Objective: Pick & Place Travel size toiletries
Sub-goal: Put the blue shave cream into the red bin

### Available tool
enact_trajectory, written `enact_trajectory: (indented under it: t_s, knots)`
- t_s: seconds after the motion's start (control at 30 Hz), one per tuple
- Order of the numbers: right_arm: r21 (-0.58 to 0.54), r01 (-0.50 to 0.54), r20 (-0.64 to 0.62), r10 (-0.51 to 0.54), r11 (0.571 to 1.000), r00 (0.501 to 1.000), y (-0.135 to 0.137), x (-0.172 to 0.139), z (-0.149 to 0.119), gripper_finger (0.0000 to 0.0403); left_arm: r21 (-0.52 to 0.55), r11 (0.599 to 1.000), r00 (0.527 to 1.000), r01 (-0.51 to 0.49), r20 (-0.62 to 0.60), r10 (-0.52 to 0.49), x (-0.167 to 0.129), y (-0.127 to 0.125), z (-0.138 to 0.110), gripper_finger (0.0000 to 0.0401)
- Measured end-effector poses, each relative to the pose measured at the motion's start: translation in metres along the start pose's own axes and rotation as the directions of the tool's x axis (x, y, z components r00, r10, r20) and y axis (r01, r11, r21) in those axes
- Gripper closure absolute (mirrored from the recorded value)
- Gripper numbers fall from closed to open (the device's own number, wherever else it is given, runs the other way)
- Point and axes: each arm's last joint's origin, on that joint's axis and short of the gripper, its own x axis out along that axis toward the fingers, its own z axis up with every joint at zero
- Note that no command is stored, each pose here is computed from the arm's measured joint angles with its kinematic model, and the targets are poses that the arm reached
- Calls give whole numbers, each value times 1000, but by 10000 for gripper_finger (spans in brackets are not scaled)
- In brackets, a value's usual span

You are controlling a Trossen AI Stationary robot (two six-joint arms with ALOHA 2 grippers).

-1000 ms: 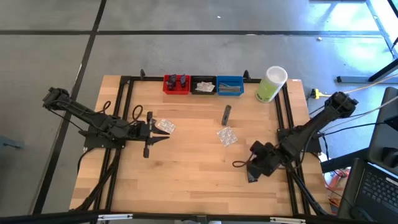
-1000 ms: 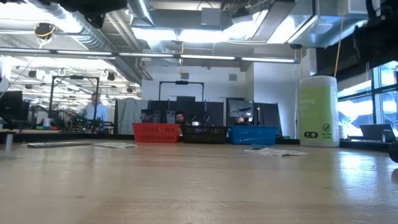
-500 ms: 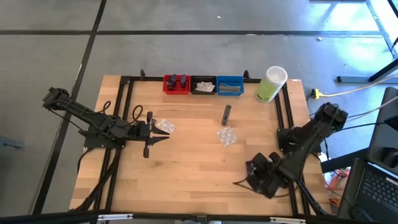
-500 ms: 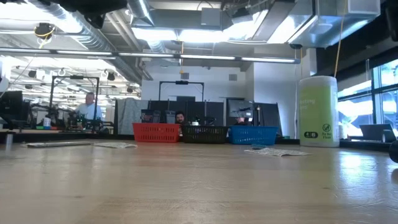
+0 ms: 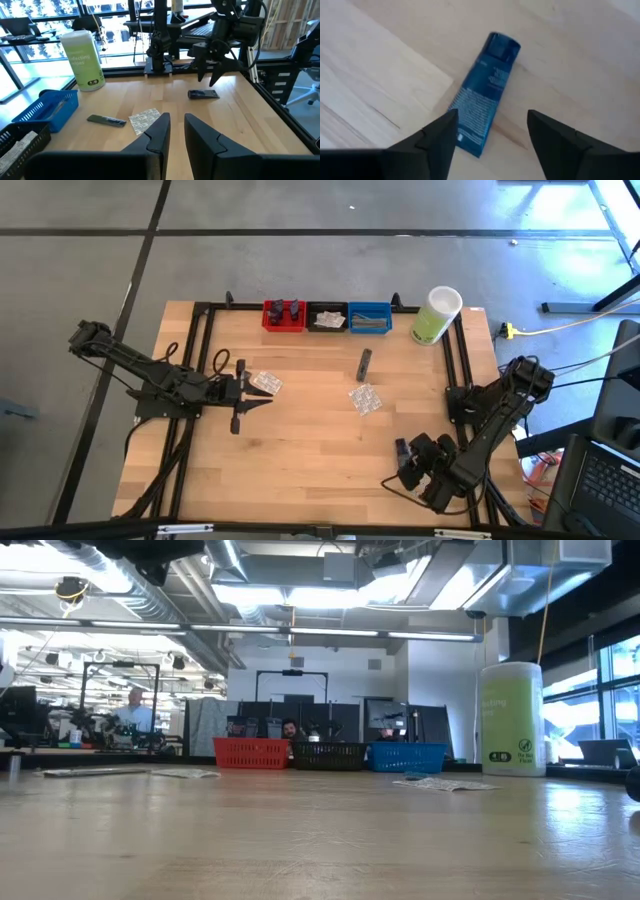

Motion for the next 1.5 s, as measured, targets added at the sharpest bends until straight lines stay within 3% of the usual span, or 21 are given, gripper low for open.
enact_trajectory:
  t_s: [0.13,0.47,0.67,0.83,1.2,1.5]
  knots:
    - [39,7,63,-9,999,998,-1,8,0,151,0,1000,1000,0,0,0,0,0,0,351]
    - [60,33,94,-38,998,995,11,39,-4,181,0,1000,1000,0,0,0,0,0,0,347]
    - [45,65,91,-69,997,994,15,52,-2,180,0,1000,1000,0,0,0,0,0,0,351]
    - [45,70,77,-74,996,994,16,53,-2,186,0,1000,1000,0,0,0,0,0,0,349]
    - [35,58,73,-60,998,996,16,52,-4,262,0,1000,1000,0,0,0,0,0,0,351]
    - [4,8,50,-8,1000,999,17,44,-1,268,0,1000,1000,0,0,0,0,0,0,347]
